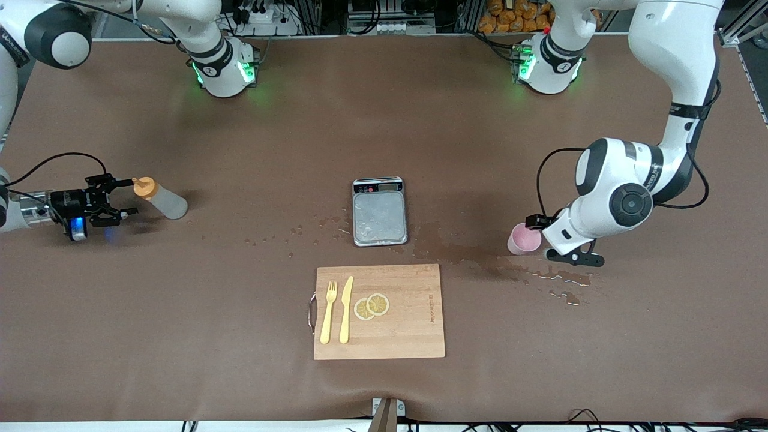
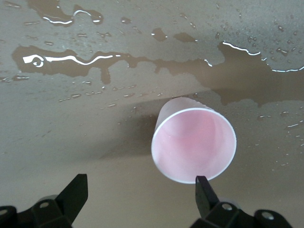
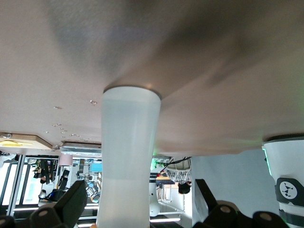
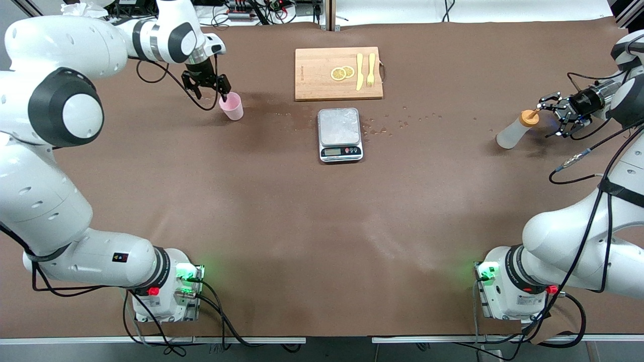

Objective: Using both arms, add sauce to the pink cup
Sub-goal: 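Reach the left gripper to the pink cup while the right gripper reaches the bottle, then grasp the pink cup with the left gripper while the right gripper grasps the bottle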

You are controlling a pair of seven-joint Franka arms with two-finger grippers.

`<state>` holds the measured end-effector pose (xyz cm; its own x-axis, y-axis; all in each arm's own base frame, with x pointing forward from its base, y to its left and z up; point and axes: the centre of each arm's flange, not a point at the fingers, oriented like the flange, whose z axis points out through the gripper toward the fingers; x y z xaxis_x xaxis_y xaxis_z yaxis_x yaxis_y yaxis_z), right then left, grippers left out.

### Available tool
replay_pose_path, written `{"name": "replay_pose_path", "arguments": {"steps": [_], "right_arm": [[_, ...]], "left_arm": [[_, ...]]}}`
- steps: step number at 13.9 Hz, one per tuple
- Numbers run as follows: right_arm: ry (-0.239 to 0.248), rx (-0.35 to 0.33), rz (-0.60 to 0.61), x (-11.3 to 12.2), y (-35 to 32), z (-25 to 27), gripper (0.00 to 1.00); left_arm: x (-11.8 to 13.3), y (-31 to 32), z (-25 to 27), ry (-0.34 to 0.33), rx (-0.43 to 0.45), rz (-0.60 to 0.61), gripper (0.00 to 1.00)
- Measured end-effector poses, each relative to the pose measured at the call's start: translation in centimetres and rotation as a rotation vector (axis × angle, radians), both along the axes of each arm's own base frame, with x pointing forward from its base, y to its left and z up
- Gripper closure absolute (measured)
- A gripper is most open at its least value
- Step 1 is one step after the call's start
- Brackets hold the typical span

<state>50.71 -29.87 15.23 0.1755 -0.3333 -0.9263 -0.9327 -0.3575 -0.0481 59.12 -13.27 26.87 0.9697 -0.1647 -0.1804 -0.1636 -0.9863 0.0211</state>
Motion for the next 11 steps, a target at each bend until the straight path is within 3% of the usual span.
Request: {"name": "replay_pose_path", "arguments": {"steps": [8,11], "right_arm": [[0.055,0.093,-0.041,-1.1,0.8,-4.0,0.0],[0.067,0.105,-0.04,-1.0,1.1,-3.9,0.0]], "left_arm": [[1.3,-0.6,-3.2,0.015,-0.005,-0.003,0.0],[1.5,-0.7,-4.4,0.028,-0.005,-0.003,0.04]]}}
